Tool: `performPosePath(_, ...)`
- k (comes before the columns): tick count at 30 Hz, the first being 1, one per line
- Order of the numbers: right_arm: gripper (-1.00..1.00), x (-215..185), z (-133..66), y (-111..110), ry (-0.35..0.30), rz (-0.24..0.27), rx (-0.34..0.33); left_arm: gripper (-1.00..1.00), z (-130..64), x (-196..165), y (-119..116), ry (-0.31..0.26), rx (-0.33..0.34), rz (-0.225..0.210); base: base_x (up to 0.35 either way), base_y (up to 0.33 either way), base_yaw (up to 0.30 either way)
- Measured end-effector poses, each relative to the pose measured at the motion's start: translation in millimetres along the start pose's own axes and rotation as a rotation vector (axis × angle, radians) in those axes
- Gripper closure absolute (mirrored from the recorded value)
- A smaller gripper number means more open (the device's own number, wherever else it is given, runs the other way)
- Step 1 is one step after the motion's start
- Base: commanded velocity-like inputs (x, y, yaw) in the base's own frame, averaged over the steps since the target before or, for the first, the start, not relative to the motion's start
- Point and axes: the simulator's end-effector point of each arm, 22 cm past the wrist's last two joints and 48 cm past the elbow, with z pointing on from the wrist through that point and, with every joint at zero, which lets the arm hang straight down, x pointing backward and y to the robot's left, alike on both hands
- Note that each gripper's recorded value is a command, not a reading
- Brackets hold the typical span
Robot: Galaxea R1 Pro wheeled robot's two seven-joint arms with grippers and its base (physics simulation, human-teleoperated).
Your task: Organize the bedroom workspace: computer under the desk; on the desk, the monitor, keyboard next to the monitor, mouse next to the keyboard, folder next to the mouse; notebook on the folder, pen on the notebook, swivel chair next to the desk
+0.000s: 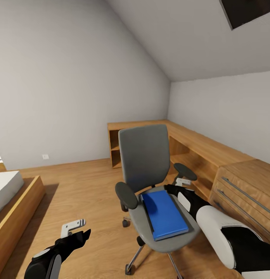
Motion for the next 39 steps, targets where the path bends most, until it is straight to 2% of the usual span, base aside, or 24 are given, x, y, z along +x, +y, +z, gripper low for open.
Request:
performPosePath(6,-1.00,16,4.5,10,0.011,-0.001,-0.063,-1.00,6.5,10,3,0.000,0.001,0.000,0.000,0.000,0.000)
performPosePath(10,-1.00,27,7.6,10,0.017,0.000,-0.075,-1.00,10.7,18,5,0.000,0.000,0.000,0.000,0.000,0.000)
performPosePath(25,-1.00,57,19.1,4,0.019,0.000,-0.079,-1.00,26.6,44,14,-0.003,-0.002,0.000,0.000,0.000,0.000)
performPosePath(39,-1.00,85,29.8,-16,0.021,0.018,-0.061,-1.00,41.5,71,20,-0.003,-0.001,-0.001,0.000,0.000,0.000)
